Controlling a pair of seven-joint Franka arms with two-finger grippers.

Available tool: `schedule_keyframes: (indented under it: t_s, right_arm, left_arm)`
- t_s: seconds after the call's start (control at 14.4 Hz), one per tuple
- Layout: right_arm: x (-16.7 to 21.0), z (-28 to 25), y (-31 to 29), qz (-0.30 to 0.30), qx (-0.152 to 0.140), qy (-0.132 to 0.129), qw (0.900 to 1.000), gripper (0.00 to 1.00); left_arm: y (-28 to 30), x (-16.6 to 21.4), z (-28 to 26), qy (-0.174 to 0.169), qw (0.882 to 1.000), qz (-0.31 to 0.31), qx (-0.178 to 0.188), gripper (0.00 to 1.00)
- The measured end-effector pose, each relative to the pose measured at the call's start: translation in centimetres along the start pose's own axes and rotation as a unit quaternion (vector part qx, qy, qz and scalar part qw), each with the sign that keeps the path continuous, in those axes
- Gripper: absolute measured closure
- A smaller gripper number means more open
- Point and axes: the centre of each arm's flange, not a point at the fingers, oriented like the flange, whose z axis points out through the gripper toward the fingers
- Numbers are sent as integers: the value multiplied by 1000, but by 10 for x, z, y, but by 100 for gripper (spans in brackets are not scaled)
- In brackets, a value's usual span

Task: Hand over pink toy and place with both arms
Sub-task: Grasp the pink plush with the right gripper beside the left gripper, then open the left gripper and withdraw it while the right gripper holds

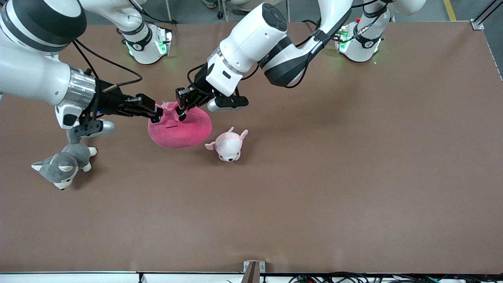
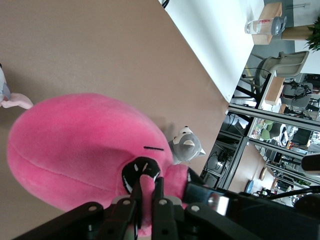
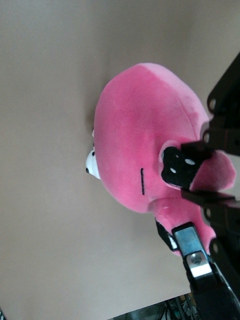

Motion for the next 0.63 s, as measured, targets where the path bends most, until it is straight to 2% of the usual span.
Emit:
schedule_keyframes:
  t_s: [0.14,0.28,0.35,0.49,0.63]
  right_arm:
    - [-2,4,-1,-4,-12,-8,1000,89]
    - [-2,4,0,-4,-17,-8,1000,91]
    - [-2,4,1,-3,-18,-11,1000,91]
    - [-4,2,4,-1,-20,-19,1000,91]
    - [-4,0,10,4,-23,-25,999,91]
  left_arm:
    - [0,0,0,0,1000,0,0,90]
    - [0,0,0,0,1000,0,0,91]
    - [0,0,0,0,1000,0,0,85]
    - [1,0,-1,0,1000,0,-1,82]
    - [2,3,-3,3,1000,-1,-4,63]
